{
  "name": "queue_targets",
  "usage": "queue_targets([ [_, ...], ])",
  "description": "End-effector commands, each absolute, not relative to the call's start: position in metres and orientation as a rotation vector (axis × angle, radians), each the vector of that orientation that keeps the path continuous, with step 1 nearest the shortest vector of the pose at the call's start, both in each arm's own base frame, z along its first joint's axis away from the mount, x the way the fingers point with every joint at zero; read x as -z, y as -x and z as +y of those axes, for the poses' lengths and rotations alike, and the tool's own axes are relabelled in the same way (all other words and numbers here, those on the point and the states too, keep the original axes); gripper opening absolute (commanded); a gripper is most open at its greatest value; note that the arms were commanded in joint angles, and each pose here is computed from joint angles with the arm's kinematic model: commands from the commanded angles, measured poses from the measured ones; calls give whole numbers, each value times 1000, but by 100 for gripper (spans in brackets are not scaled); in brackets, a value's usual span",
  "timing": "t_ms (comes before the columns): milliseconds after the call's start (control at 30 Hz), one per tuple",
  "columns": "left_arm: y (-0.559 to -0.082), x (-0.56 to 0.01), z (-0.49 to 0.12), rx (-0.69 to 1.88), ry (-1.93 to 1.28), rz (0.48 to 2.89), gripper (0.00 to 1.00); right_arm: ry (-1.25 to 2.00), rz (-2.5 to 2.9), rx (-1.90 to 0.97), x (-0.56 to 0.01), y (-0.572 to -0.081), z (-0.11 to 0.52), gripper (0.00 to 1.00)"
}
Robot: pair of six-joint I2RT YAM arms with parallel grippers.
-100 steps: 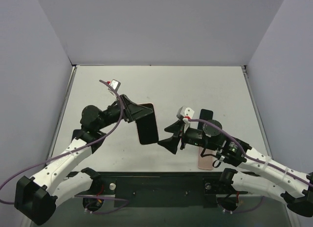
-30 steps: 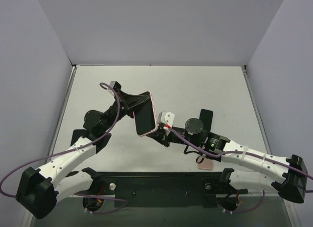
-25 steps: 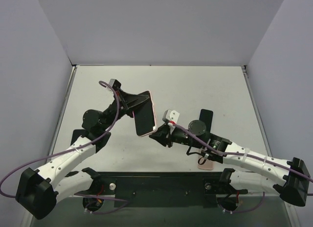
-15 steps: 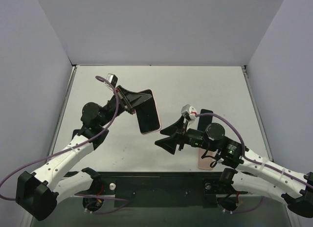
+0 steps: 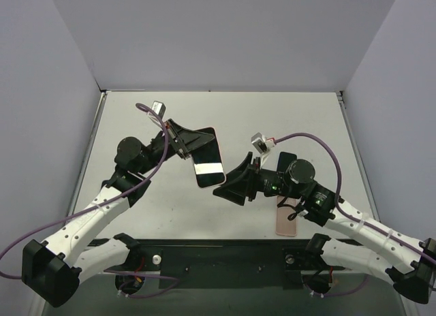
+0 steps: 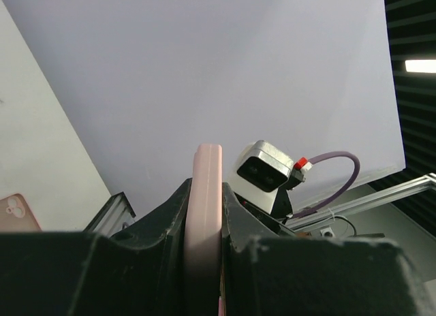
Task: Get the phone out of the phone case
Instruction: Remove the phone case from the phone.
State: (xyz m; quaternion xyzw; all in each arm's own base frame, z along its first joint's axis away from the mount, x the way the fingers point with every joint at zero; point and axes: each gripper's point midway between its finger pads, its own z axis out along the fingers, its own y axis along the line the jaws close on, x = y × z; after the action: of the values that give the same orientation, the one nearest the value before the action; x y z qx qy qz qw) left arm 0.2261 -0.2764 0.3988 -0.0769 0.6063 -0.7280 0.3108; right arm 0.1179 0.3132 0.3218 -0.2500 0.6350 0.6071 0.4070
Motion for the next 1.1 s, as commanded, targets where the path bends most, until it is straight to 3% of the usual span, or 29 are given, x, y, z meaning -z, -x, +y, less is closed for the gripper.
queue_targets([
  [0,-213,-447,-267,1937,99,1456,0,637,1468,-1673,-366,-112,321,49],
  [600,-201,-461,-265,1984,70,1429,0,635,1456,-1695,-367,-121,327,16],
  [833,-195,-466,-264,2008,51,1419,0,626,1443,-1728,-373,-126,330,18],
  [933,-192,-470,-263,2033,46,1410,0,674,1398,-1733,-373,-121,329,5],
  [1067,-180,-485,-261,2127,22,1372,0,822,1292,-1669,-365,-110,325,0],
])
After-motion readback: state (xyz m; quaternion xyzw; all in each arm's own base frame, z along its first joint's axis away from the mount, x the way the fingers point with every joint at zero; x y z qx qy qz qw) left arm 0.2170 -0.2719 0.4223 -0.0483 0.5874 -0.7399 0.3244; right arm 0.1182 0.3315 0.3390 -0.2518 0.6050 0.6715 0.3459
